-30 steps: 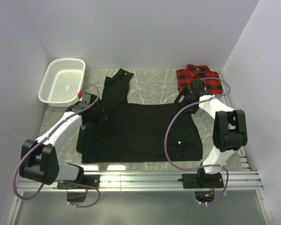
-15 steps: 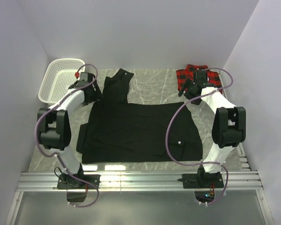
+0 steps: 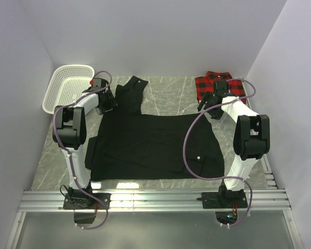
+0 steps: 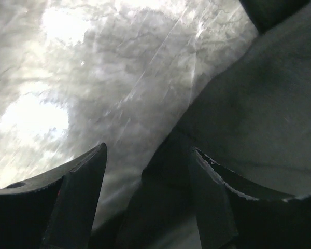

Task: Fold and stack the long sleeve shirts
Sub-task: Fold the shirt

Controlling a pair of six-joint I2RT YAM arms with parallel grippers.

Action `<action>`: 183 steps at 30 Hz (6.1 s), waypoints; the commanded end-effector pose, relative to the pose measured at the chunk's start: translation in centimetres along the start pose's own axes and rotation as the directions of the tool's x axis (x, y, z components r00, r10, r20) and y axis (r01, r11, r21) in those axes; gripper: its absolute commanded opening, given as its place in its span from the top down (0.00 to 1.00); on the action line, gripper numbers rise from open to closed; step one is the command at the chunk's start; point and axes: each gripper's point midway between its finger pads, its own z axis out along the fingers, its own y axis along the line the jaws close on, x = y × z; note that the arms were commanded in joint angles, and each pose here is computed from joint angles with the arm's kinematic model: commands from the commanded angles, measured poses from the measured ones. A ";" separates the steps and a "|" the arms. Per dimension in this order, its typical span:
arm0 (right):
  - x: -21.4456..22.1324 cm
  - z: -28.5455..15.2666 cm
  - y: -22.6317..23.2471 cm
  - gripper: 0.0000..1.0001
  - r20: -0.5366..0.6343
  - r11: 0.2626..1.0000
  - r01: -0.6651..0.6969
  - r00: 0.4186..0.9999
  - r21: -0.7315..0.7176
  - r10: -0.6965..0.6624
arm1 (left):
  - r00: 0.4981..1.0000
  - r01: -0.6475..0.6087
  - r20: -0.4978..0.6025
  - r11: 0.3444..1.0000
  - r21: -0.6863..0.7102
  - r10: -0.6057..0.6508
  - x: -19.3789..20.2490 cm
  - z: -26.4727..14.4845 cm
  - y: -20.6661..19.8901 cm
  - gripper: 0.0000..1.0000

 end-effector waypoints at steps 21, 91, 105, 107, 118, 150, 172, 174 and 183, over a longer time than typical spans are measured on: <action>-1.0 0.0 1.6 0.16 0.011 0.997 0.019 1.000 -0.079 -0.018 | 0.980 -0.162 0.148 0.963 0.217 0.132 -4.6 4.2 -5.4 0.97; 6.1 -0.1 4.0 0.23 -0.100 0.986 0.027 0.994 -0.162 -0.044 | 0.980 0.141 -0.112 0.971 -0.192 -0.164 17.1 -12.2 12.1 0.42; -0.6 -2.6 3.9 0.23 0.080 0.991 0.134 0.988 -0.019 -0.133 | 0.988 0.061 0.142 0.997 -0.046 -0.054 4.6 -13.9 6.8 0.12; -1.5 -2.4 3.7 0.23 0.090 0.992 0.130 0.987 0.002 -0.130 | 0.992 0.038 0.125 0.999 -0.032 -0.034 3.5 -12.1 5.8 0.12; -2.0 -0.5 2.1 0.23 0.063 0.994 0.105 0.992 0.030 -0.107 | 0.995 -0.026 0.097 1.000 0.018 0.024 -2.8 -4.1 1.3 0.23; -2.5 2.6 0.0 0.23 -0.012 0.982 0.188 0.982 -0.018 -0.188 | 0.994 -0.098 -0.041 0.995 -0.025 0.097 1.8 -0.1 3.6 0.41; -0.4 5.3 -0.1 0.29 -0.131 0.944 0.329 0.937 0.027 -0.323 | 0.991 -0.135 0.002 0.991 -0.004 0.135 0.0 -2.2 2.7 0.43; -0.3 5.5 -0.2 0.33 -0.136 0.940 0.339 0.934 0.051 -0.329 | 0.991 -0.135 0.003 0.991 -0.013 0.135 -0.1 -2.2 2.9 0.43; -0.3 5.5 0.1 0.45 -0.151 0.924 0.374 0.920 0.072 -0.361 | 0.990 -0.140 0.000 0.990 -0.035 0.140 -0.2 -2.2 3.2 0.43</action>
